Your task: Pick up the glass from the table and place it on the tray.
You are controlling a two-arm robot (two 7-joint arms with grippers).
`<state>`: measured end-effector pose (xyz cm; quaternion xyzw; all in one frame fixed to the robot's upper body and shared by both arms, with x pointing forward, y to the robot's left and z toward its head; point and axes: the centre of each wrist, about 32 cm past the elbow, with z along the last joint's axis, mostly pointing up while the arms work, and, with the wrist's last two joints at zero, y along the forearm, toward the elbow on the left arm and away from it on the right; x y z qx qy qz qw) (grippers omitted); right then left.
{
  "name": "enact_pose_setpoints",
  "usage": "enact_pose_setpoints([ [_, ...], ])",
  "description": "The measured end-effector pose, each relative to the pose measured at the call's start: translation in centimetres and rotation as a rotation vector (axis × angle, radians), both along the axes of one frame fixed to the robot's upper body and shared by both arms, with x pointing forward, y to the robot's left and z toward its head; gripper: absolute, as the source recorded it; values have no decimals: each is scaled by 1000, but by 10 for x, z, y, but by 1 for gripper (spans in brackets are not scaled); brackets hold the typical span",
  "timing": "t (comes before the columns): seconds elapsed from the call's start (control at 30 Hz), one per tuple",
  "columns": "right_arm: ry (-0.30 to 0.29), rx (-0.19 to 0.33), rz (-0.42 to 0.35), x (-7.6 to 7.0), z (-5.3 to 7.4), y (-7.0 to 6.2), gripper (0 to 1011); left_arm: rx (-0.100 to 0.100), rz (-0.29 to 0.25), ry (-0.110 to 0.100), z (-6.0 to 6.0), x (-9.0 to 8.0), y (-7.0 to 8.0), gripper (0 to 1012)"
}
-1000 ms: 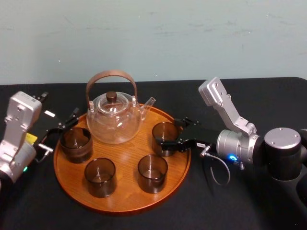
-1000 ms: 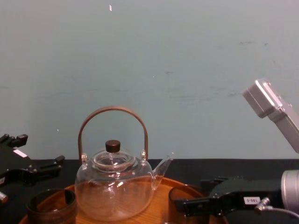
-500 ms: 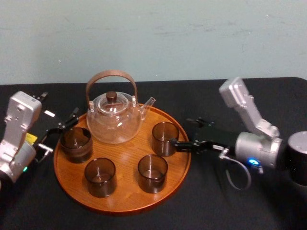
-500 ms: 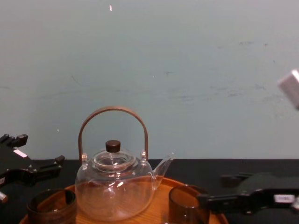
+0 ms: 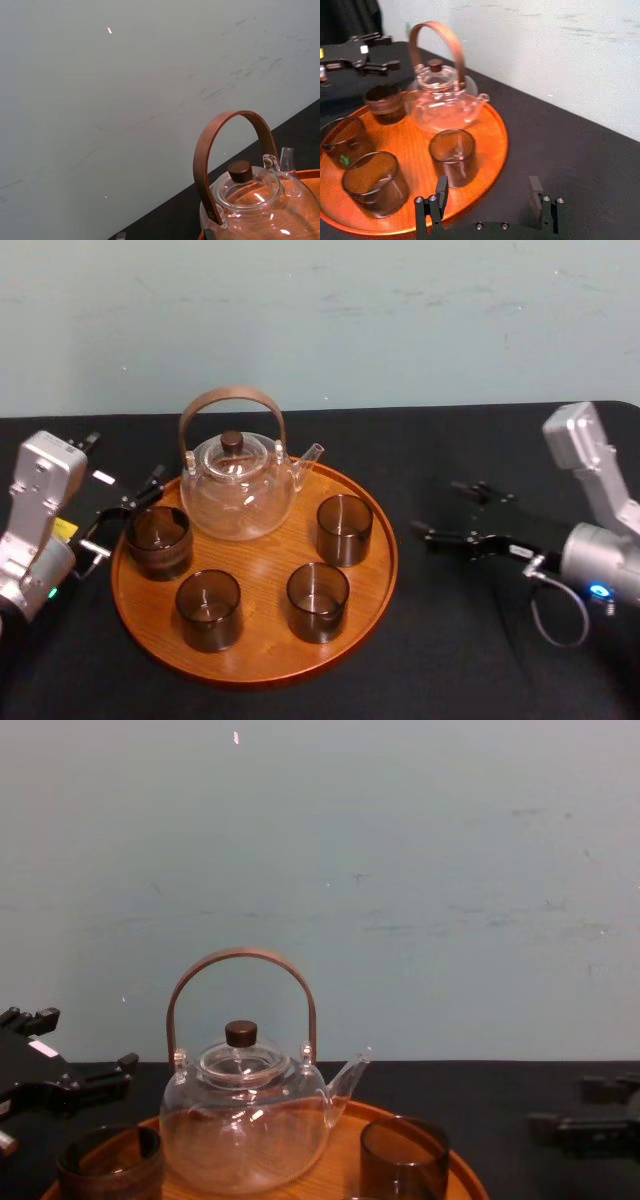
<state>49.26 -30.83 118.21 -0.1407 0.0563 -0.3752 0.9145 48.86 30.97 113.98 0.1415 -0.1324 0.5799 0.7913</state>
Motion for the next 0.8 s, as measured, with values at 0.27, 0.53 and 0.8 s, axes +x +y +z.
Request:
enact_pose_setpoints([
  [0.27, -42, 40, -139, -8, 1, -17, 1002, 0, 0, 0, 0, 0, 0, 1001],
  [0.53, -117, 91, -284, -9, -6, -12, 1002, 0, 0, 0, 0, 0, 0, 1001],
  [0.8, -157, 103, -382, -5, -20, -3, 1002, 0, 0, 0, 0, 0, 0, 1001],
])
